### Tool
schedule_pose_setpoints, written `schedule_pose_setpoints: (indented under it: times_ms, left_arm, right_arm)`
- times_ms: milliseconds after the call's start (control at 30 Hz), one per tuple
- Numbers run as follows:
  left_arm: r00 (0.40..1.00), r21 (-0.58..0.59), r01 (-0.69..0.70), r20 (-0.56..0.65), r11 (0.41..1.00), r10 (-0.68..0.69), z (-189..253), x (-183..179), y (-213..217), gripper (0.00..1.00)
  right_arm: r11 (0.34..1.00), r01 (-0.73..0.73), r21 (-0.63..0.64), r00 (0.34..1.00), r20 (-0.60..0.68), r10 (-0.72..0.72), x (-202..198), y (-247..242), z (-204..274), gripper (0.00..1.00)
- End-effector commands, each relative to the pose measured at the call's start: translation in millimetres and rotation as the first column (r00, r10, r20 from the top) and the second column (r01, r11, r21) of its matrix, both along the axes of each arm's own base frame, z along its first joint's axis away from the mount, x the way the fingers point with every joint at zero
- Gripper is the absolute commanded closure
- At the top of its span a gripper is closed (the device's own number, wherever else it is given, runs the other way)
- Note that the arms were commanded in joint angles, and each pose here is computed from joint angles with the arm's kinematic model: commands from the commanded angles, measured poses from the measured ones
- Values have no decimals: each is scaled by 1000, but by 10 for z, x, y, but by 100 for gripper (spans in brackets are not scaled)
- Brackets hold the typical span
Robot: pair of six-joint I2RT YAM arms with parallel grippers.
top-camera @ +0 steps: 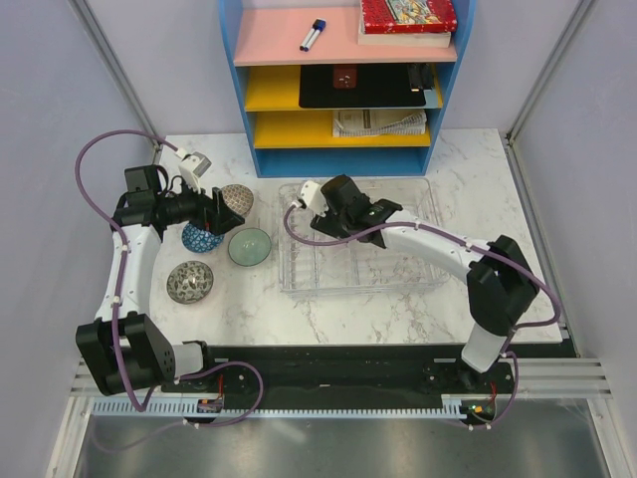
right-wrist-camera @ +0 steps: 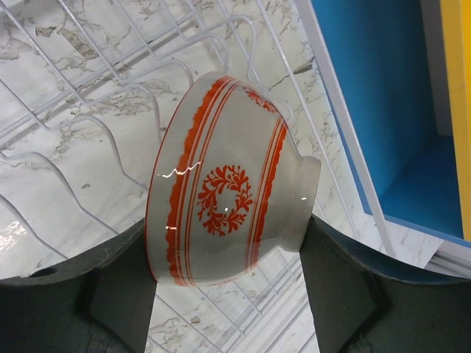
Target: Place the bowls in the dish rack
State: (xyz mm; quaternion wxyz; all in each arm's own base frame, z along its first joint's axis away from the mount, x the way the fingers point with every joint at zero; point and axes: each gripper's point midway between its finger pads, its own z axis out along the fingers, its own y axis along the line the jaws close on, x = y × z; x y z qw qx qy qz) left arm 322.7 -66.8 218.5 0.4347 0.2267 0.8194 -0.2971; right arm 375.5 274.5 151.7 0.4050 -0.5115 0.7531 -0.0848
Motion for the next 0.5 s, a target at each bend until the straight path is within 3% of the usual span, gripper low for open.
schedule_pose_setpoints:
  times_ms: [0, 467]
  left_arm:
    - [998, -2, 36, 51, 999, -36, 53, 7, -19, 0]
    - [998, -2, 37, 44, 999, -37, 23, 5, -16, 0]
  right_arm:
    - [999, -34, 11, 998, 48, 34, 44, 192, 95, 100]
    - [973, -120, -196, 989, 66, 136, 25, 319, -144, 100]
